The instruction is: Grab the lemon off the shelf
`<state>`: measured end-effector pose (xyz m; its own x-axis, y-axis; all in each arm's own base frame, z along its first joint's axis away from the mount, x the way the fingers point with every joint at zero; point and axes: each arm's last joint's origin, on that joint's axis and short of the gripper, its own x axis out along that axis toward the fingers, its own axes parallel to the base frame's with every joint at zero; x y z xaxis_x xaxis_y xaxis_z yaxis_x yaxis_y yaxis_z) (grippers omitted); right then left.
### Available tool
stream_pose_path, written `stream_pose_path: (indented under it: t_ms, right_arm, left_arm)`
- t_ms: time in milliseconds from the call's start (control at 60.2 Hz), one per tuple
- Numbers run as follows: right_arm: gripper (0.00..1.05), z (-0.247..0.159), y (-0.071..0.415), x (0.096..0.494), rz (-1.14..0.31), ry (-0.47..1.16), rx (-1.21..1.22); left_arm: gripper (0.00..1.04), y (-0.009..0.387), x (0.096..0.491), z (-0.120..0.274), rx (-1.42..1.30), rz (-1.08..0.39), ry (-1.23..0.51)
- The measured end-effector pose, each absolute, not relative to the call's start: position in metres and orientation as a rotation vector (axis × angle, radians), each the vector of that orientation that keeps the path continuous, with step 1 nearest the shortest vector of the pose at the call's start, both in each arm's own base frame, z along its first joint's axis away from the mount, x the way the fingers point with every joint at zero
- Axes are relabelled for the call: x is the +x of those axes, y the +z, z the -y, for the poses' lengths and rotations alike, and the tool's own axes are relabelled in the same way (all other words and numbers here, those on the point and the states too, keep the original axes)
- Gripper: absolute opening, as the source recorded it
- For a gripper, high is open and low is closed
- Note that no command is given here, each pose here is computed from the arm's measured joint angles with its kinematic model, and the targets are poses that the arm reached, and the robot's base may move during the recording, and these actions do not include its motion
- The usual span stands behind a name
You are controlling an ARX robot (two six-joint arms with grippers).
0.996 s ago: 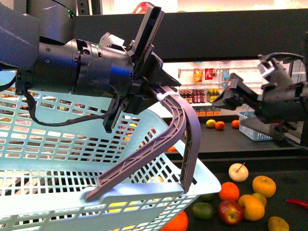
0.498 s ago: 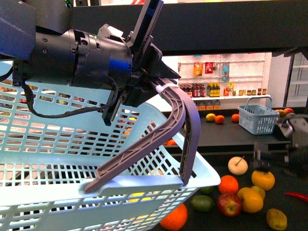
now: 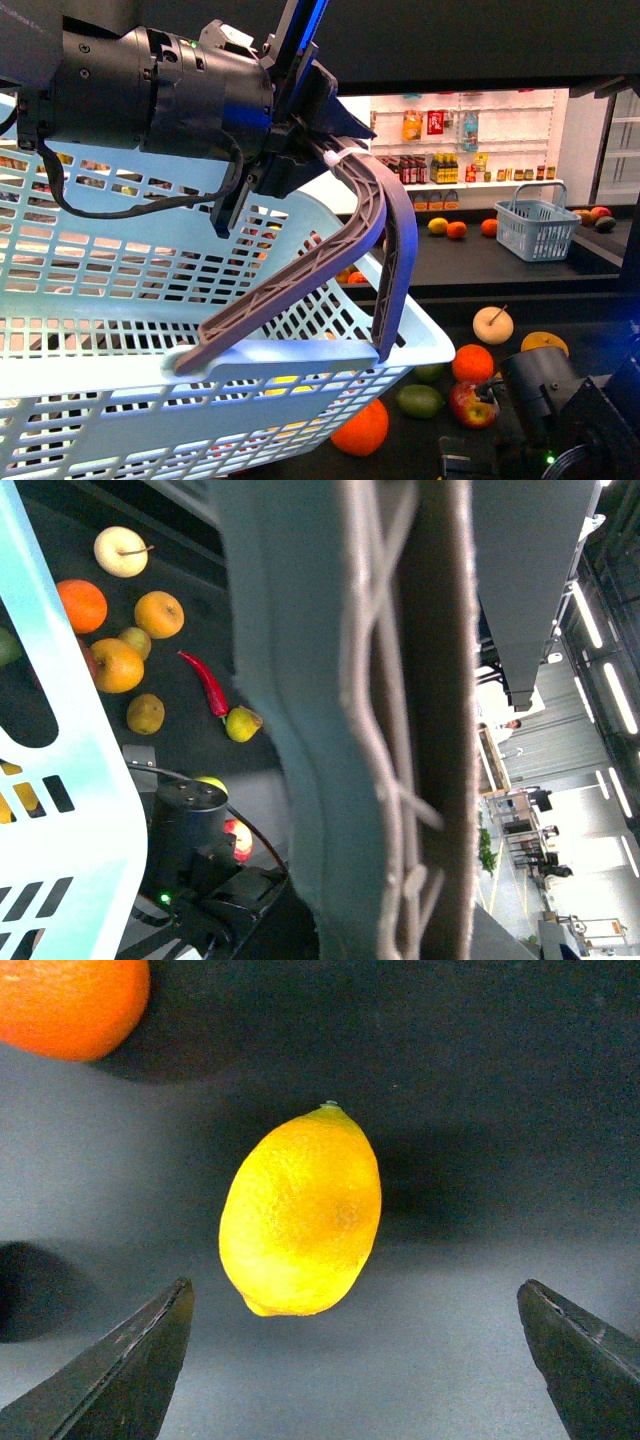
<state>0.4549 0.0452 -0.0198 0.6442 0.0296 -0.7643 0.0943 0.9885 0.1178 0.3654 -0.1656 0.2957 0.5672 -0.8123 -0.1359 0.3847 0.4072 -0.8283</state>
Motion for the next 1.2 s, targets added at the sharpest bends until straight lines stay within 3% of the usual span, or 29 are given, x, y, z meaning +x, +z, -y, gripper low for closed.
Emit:
stream_pose_path:
  t_ms: [531,1079,1195]
  right_arm:
    - [0.97,-0.075,-0.054,0.482,-0.921,-0.046,0.095]
    - [0.97,-0.079,-0.073,0.496,-0.961,-0.069,0.066]
    - [0.85,-0.080,-0.074,0.499,-0.954,-0.066,0.061]
  left_arm:
    - [0.08,0.296,0.365,0.166,-0.844,-0.586,-0.812]
    - [0.08,0.296,0.365,0.166,-0.844,-0.586,-0.812]
    - [0.08,0.296,0.365,0.166,-0.844,-0.586,-0.812]
